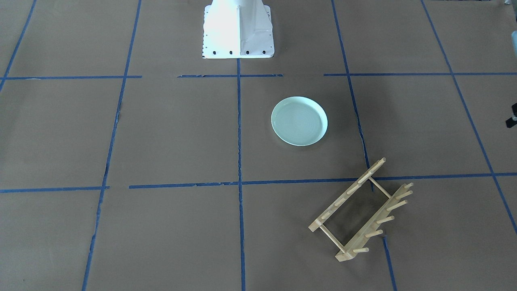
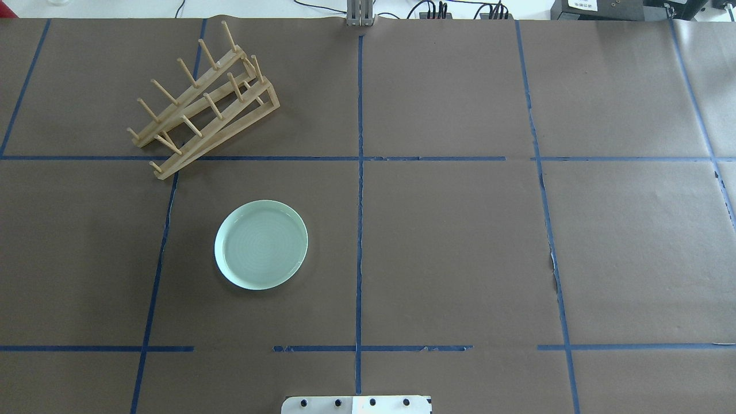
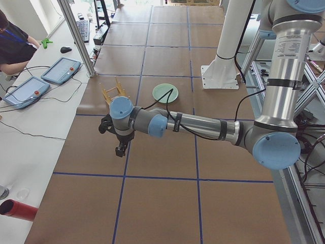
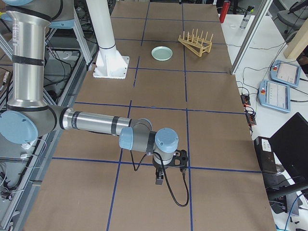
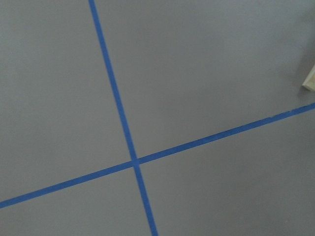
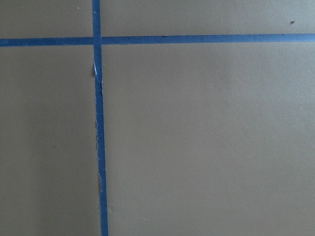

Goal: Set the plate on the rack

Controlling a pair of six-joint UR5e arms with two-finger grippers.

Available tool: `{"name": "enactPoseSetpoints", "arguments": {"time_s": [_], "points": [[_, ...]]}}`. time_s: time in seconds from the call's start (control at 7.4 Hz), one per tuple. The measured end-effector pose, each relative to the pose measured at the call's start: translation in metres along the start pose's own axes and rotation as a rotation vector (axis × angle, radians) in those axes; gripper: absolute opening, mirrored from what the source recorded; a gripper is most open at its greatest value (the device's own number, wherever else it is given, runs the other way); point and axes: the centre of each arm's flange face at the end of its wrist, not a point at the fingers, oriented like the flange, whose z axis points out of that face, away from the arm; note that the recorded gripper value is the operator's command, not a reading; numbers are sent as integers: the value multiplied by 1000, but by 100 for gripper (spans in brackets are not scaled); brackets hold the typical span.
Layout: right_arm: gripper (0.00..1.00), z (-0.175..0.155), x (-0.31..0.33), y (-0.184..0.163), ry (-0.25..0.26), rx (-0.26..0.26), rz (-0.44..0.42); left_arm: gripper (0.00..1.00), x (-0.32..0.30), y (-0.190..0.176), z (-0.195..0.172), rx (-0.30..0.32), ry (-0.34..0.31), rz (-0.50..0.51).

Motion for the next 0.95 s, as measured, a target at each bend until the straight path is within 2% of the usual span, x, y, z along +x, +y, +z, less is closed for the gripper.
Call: {"name": "enactPoseSetpoints", "arguments": {"time_s": [0.27,0.68,0.95], "points": [[100,0,0,0,0,0,0,100,112,-32,18,-11,57,-121],[100,0,0,0,0,0,0,100,279,-50,44,-19,97,-283],[100,0,0,0,0,1,0,100,384,-50,92,-42,59,-417]]}}
